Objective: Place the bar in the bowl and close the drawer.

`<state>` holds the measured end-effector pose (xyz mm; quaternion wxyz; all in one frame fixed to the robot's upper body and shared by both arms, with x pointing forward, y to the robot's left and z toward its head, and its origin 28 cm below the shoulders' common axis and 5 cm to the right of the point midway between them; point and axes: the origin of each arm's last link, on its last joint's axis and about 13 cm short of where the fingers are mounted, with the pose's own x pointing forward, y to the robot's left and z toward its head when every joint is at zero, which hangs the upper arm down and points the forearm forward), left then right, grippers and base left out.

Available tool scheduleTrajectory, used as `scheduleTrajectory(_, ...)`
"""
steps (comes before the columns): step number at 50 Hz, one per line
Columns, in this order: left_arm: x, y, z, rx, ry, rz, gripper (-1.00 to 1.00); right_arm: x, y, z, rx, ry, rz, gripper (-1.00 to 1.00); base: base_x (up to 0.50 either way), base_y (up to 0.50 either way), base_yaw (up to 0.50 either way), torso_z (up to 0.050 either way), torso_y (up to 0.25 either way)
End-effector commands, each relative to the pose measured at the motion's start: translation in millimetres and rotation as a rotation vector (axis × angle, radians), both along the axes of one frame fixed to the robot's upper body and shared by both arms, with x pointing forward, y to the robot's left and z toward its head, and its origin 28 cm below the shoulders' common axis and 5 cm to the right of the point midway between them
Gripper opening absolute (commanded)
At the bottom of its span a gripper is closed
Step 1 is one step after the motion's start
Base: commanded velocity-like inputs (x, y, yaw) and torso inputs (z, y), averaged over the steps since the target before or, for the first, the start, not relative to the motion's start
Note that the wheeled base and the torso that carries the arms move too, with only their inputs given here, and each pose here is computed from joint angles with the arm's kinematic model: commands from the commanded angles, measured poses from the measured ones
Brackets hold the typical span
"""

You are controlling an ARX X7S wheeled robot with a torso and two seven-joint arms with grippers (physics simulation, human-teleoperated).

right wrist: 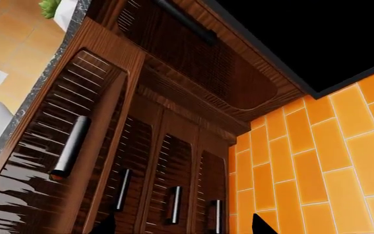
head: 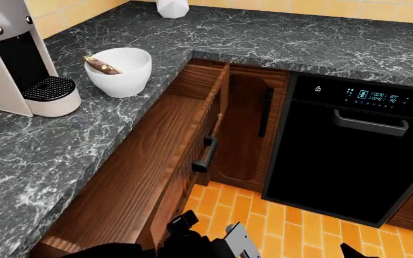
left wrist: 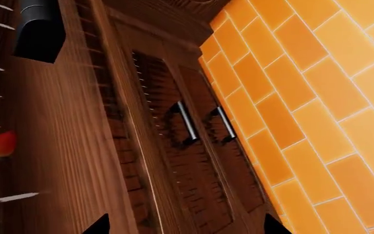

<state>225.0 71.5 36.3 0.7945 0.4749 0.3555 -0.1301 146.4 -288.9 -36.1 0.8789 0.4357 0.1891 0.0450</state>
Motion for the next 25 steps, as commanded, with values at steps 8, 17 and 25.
scheduleTrajectory(8, 11, 14.9, -16, 0.046, 0.054, 0.082, 1.00, -3, 0.6, -1, -0.002, 0.000, 0.001, 1.00, 0.00, 0.00, 0.00, 0.000, 0.000)
scheduleTrajectory(17, 23, 21.3, -15, 0.067, 0.026, 0.139, 1.00, -4, 1.3, -2, -0.007, 0.002, -0.002, 1.00, 0.00, 0.00, 0.00, 0.000, 0.000)
scheduleTrajectory(25, 34, 27.7, -13, 0.088, -0.007, 0.191, 1.00, -3, 1.3, -2, -0.007, 0.002, -0.002, 1.00, 0.00, 0.00, 0.00, 0.000, 0.000)
